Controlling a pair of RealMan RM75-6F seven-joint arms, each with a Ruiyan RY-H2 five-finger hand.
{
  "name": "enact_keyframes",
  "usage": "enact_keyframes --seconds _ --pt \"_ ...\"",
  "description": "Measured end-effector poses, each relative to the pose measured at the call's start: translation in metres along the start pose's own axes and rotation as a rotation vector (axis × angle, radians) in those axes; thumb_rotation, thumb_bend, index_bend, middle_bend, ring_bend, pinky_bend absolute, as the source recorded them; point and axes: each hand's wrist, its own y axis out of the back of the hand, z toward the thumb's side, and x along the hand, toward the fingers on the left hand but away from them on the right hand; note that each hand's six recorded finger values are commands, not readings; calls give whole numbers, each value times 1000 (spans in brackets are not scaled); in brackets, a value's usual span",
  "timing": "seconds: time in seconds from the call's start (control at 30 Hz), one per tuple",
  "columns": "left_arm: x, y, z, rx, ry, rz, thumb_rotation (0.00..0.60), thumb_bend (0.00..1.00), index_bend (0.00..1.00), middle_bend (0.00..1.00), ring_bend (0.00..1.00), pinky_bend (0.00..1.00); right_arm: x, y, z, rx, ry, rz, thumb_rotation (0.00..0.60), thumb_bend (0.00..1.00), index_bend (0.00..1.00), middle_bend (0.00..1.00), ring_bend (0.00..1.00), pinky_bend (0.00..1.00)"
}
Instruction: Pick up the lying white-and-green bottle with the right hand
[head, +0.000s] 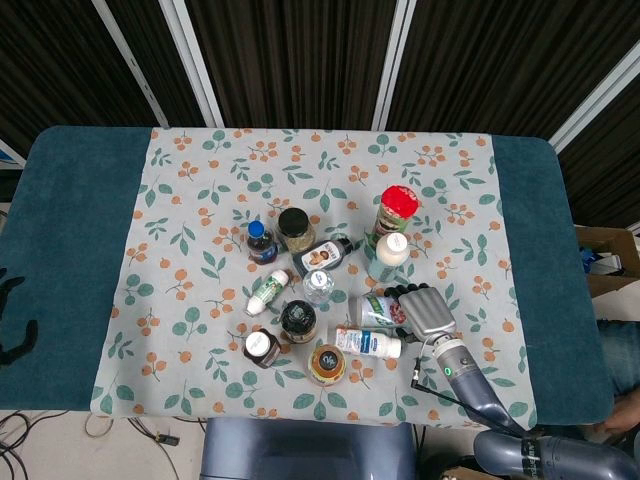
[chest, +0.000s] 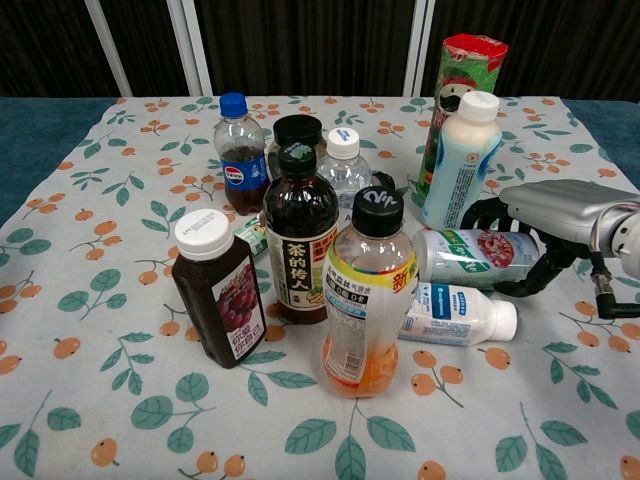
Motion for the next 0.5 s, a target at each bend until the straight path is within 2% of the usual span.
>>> enact_keyframes --seconds 0.5 --pt "0 0 0 -4 1 1 600 421 160 41 84 17 18 19 -16 -179 4 -17 600 455 396 464 444 376"
